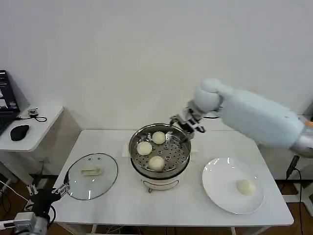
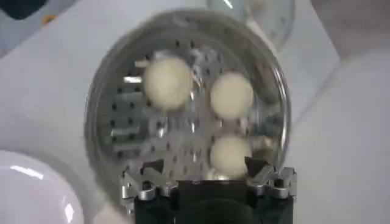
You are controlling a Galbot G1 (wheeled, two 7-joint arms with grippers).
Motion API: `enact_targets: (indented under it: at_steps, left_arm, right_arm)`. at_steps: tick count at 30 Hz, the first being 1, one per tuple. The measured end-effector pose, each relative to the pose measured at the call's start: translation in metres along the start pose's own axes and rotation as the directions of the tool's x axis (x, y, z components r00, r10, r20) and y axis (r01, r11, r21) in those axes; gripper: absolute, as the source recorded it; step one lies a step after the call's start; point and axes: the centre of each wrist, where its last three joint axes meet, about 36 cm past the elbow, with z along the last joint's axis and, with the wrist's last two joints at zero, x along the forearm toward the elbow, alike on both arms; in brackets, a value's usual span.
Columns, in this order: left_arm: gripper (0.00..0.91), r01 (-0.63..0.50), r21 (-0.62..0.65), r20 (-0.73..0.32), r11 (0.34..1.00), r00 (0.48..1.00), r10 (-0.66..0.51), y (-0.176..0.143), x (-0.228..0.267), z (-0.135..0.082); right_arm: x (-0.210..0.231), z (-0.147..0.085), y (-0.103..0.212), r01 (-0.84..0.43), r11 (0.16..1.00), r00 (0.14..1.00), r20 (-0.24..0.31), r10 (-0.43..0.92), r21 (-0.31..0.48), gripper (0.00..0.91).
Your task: Take steamed baozi put them in steamer then cover it.
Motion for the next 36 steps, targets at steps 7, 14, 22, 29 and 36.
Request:
enact_targets:
  at_steps: [7, 14, 22, 29, 36]
  left_arm:
    - [0.907, -0.016, -0.008, 0.000, 1.000, 1.000, 0.016, 0.003, -0.005, 0.002]
    - [0.907, -0.021, -0.009, -0.008, 1.000, 1.000, 0.021, 0.002, -0.010, 0.006]
    - [0.907, -0.032, -0.006, -0.020, 0.999, 0.999, 0.032, -0.004, -0.009, 0.011]
    - [0.907, -0.040, -0.010, -0.020, 0.999, 0.999, 0.040, -0.007, -0.009, 0.012]
    - [0.907, -0.039, -0.015, -0.024, 0.999, 0.999, 0.039, -0.007, -0.010, 0.013]
  right_arm:
    - [0.028, 0.064, 0.075, -0.018, 0.986, 0.997, -0.079, 0.005, -0.168, 0.907]
    - [0.035, 0.111, 0.159, 0.011, 0.952, 0.988, -0.141, -0.057, -0.307, 0.907]
    - [0.017, 0.136, 0.225, 0.075, 0.911, 0.975, -0.160, -0.152, -0.404, 0.907]
    - [-0.005, 0.144, 0.263, 0.126, 0.882, 0.964, -0.154, -0.217, -0.453, 0.907]
    - [-0.028, 0.149, 0.281, 0.157, 0.861, 0.961, -0.127, -0.247, -0.484, 0.907]
